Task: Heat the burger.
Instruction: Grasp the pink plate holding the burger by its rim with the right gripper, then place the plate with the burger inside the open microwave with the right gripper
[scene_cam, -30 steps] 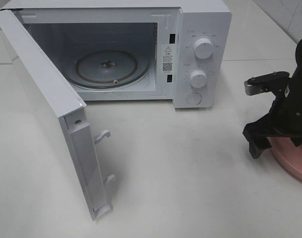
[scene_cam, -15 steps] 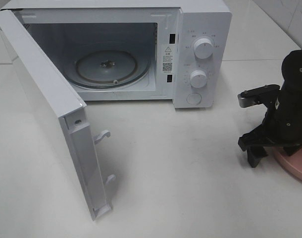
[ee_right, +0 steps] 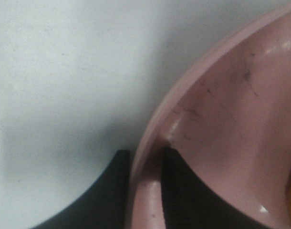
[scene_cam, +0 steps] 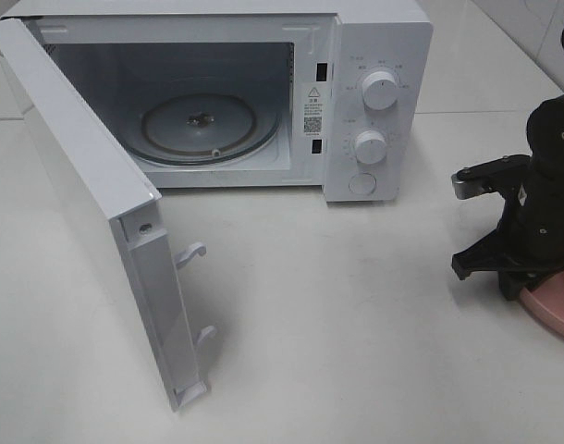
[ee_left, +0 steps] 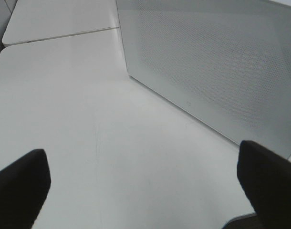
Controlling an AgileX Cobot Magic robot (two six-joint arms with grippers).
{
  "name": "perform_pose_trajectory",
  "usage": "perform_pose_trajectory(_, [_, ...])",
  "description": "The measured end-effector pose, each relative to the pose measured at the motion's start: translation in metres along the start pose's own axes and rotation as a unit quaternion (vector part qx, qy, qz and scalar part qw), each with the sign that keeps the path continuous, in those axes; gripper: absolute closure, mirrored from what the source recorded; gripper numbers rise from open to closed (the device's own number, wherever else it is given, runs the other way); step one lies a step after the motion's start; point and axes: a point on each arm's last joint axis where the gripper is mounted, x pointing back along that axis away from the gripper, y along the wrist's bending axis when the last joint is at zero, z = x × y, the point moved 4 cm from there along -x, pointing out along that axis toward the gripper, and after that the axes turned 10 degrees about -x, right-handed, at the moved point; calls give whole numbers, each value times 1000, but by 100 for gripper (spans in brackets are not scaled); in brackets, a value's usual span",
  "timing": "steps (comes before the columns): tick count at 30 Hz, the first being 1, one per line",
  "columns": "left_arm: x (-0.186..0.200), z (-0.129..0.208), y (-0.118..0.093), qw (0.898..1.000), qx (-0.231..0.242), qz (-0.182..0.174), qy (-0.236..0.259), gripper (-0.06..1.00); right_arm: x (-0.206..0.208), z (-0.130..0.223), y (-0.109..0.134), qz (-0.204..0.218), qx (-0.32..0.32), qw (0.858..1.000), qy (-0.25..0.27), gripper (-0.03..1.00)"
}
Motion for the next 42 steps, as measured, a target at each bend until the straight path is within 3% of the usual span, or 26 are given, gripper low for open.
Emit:
perform_pose_trajectory(2, [0, 0, 0, 1000, 0, 0, 0, -5, 0, 0, 0, 2, -5, 1000, 1, 79])
perform_pose_trajectory(14, [0, 0, 0, 1000, 0, 0, 0, -5, 0, 3, -3, 13, -11, 1000, 12, 80])
perform_pose_trajectory(24, [0, 0, 0, 1000, 0, 0, 0, -5, 14, 11, 2, 79, 8, 997, 16, 90])
perform_pose_trajectory(36, [0, 0, 0, 1000, 0, 0, 0, -5, 24, 21, 21, 155, 50, 987, 3, 89])
perform_pose_trajectory(42, [0, 0, 0, 1000, 0, 0, 0, -5, 31, 26, 23, 167, 65, 984, -7, 89])
